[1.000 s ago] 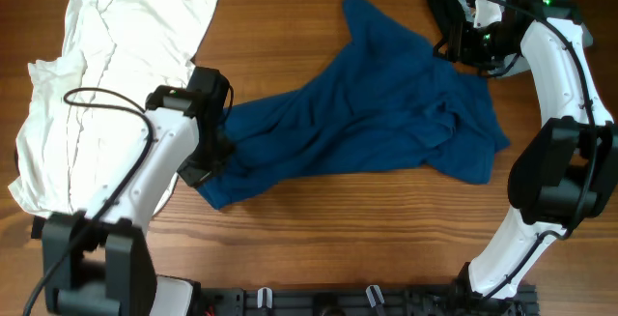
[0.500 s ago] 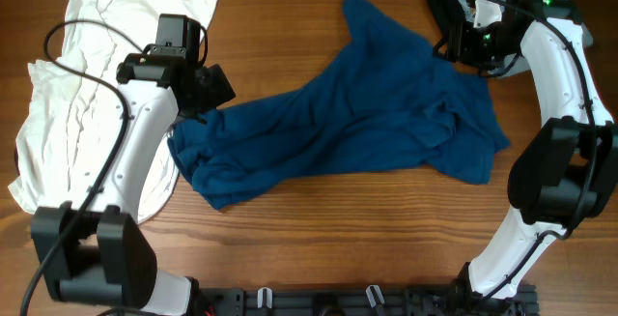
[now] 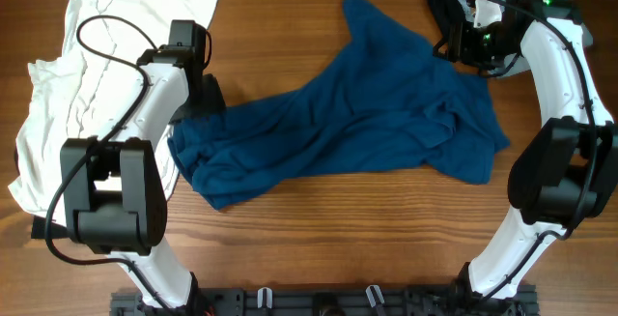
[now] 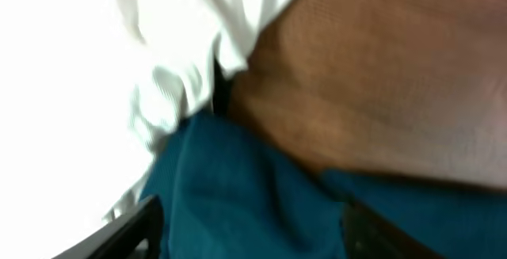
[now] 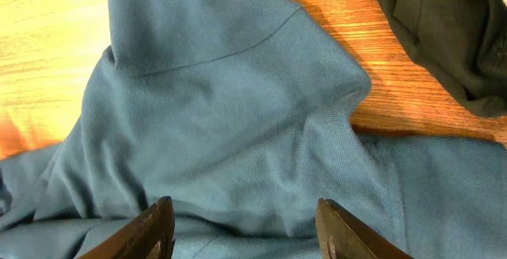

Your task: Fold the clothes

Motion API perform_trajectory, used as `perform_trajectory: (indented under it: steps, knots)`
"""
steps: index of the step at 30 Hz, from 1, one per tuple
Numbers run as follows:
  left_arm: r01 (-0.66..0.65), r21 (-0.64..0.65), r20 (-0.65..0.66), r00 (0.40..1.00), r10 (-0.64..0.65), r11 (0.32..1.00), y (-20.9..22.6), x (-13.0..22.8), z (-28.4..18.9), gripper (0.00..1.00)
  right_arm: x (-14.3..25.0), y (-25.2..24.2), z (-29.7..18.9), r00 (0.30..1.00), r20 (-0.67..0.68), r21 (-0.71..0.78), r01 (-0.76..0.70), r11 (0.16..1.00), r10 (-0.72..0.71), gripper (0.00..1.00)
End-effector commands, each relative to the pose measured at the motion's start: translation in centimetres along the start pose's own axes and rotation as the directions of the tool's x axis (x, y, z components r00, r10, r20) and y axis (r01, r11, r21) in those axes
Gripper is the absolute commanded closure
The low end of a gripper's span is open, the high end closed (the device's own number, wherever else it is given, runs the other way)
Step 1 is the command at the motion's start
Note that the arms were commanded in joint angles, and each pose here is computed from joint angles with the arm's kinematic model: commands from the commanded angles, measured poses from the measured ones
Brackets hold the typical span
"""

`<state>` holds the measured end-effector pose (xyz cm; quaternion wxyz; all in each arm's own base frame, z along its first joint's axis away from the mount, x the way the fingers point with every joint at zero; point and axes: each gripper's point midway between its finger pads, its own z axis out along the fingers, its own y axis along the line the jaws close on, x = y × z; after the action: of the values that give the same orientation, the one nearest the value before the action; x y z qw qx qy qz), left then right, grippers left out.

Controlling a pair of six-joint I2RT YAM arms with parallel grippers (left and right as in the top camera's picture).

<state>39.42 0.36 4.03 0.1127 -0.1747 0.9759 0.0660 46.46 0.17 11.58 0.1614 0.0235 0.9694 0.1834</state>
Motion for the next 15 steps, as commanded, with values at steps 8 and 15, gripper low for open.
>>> perform_trajectory:
  steps: [8,15]
  knots:
    - [0.047,-0.088,-0.041,0.998,-0.051,0.995,1.0,0.5,4.2,0.42,-1.1,0.7,-1.5,0.998,0.048,-0.013,0.029,0.999,-0.028,0.42]
    - [0.223,-0.116,-0.059,0.971,-0.230,0.968,2.7,0.6,4.3,0.95,-1.1,0.7,-1.5,0.998,0.046,-0.012,0.031,0.999,-0.030,0.42]
